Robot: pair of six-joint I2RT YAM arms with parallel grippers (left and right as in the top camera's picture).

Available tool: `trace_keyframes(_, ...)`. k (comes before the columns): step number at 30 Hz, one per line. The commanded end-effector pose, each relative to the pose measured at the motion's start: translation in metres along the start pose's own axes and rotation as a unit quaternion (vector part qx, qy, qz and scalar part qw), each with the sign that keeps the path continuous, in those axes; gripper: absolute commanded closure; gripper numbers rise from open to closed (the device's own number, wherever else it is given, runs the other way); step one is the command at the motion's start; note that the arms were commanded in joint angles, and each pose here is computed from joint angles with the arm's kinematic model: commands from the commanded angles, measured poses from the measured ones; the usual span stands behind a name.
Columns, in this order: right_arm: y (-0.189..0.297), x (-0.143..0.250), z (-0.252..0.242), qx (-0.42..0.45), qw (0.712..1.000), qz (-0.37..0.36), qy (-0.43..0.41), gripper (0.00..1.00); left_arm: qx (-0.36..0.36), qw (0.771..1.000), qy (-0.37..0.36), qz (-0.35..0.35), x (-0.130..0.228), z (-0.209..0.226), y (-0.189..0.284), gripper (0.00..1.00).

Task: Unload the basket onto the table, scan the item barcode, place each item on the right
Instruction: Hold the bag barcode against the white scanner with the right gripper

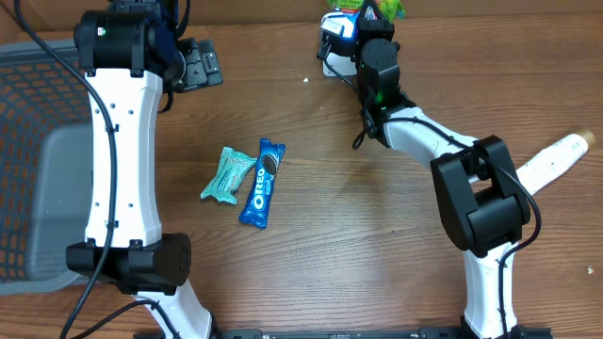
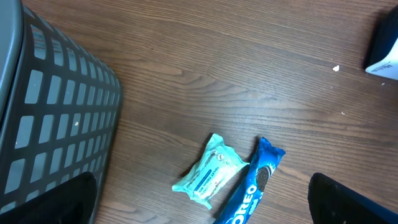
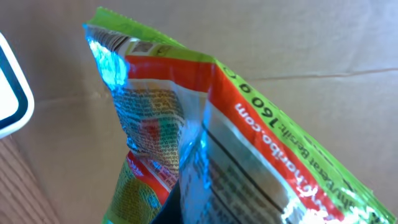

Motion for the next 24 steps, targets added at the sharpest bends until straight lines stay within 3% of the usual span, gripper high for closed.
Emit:
trace_keyframes(1, -0.006, -0.003, 0.008, 0.003, 1.000, -0.015, 0.007, 0.96, -0.006, 1.000, -0.008, -0.001, 0.000, 0.001, -0.001, 0.00)
trace_keyframes(11, -0.009, 0.004, 0.032, -0.018, 1.000, -0.009, 0.016, 0.96, -0.006, 1.000, -0.008, -0.001, 0.000, 0.001, -0.001, 0.00)
trace_keyframes(24, -0.023, 0.042, 0.029, -0.018, 0.999, 0.009, -0.030, 0.96, -0.006, 1.000, -0.008, -0.001, 0.000, 0.001, -0.001, 0.00)
Point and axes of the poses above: each gripper's point midway between its finger pads, its own y axis back along the fingers, its own z axis along the line the jaws close on, x = y × z, the point moved 5 cm from there along y, back along the fingers, and after that the axes turned 5 degrees about -y, right-handed, at the moved point
